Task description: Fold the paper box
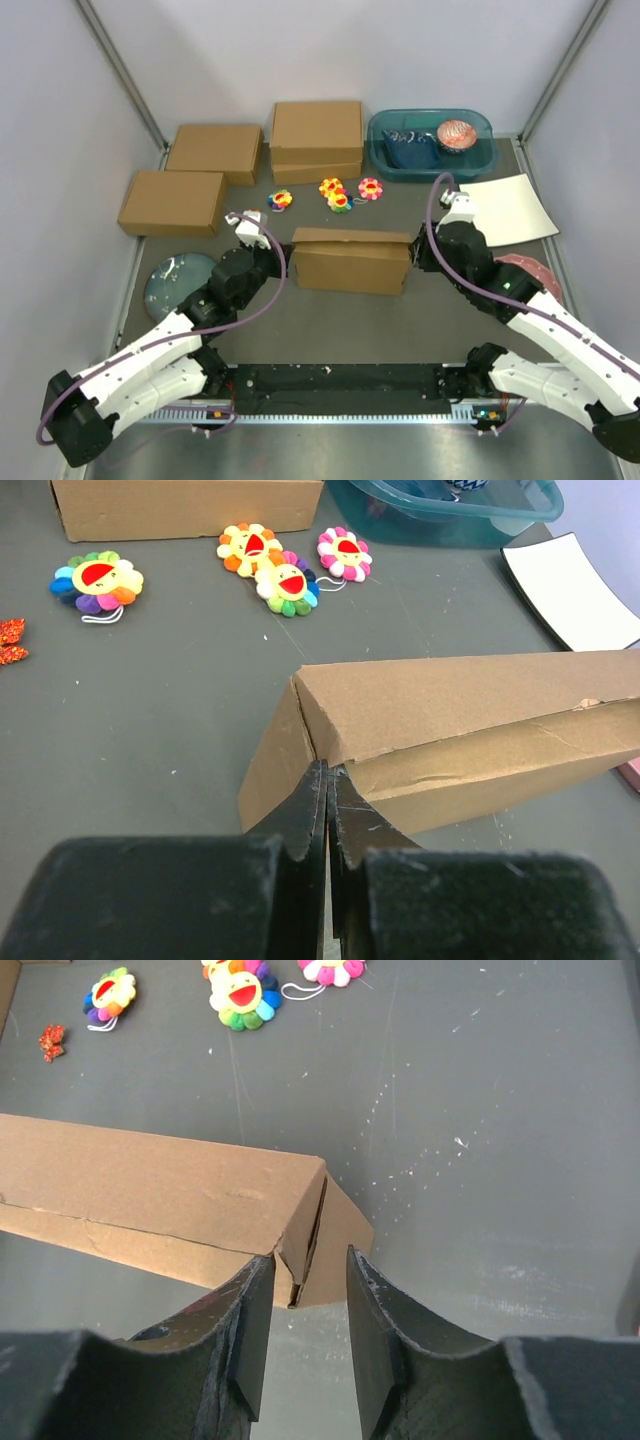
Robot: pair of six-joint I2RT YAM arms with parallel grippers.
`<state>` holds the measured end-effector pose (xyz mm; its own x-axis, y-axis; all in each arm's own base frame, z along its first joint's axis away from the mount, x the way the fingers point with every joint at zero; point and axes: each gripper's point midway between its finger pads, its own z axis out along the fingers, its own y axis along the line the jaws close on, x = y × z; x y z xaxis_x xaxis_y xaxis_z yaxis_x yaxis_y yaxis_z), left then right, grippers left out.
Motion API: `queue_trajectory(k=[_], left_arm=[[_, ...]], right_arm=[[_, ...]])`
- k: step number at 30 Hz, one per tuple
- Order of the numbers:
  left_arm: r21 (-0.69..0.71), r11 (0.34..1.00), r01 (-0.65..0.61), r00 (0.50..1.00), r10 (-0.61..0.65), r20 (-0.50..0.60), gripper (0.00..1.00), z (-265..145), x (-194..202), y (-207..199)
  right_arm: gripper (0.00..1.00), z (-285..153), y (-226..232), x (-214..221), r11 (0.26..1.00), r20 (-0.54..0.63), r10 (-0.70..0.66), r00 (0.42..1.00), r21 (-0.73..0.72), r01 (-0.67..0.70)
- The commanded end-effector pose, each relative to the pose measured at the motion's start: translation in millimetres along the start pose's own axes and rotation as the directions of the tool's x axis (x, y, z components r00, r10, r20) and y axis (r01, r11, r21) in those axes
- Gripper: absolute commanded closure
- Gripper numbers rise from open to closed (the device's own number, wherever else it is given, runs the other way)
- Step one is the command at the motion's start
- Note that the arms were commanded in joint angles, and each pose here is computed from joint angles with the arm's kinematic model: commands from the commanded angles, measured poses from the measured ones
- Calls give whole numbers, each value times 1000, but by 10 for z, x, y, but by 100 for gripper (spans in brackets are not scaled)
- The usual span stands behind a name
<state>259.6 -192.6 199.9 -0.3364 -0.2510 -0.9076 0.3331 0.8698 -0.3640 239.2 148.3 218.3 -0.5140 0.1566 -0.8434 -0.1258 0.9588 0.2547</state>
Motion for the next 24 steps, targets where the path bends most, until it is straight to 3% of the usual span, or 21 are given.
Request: queue_trajectory(k=[1, 5, 8, 15, 24], left_arm=[[-69, 995, -71, 990, 62, -126, 100, -21, 294, 191], [-64, 996, -70, 990, 61, -125, 100, -16, 279, 173], [-65, 995, -74, 989, 65, -131, 100, -15, 302, 178], [-69, 995, -69, 989, 59, -135, 100, -8, 329, 192], [-87, 995, -40, 985, 25, -171, 100, -12, 589, 286]], right_arm=[[67, -21, 125, -326, 999, 94, 21, 995, -26, -19], [81, 44, 124, -283, 1000, 86, 11, 996, -18, -10], [99, 80, 94, -227, 1000, 80, 8, 997, -5, -7], [100, 96, -11, 5, 1000, 52, 21, 998, 2, -21], [100, 116, -278, 637, 998, -59, 46, 997, 40, -44]])
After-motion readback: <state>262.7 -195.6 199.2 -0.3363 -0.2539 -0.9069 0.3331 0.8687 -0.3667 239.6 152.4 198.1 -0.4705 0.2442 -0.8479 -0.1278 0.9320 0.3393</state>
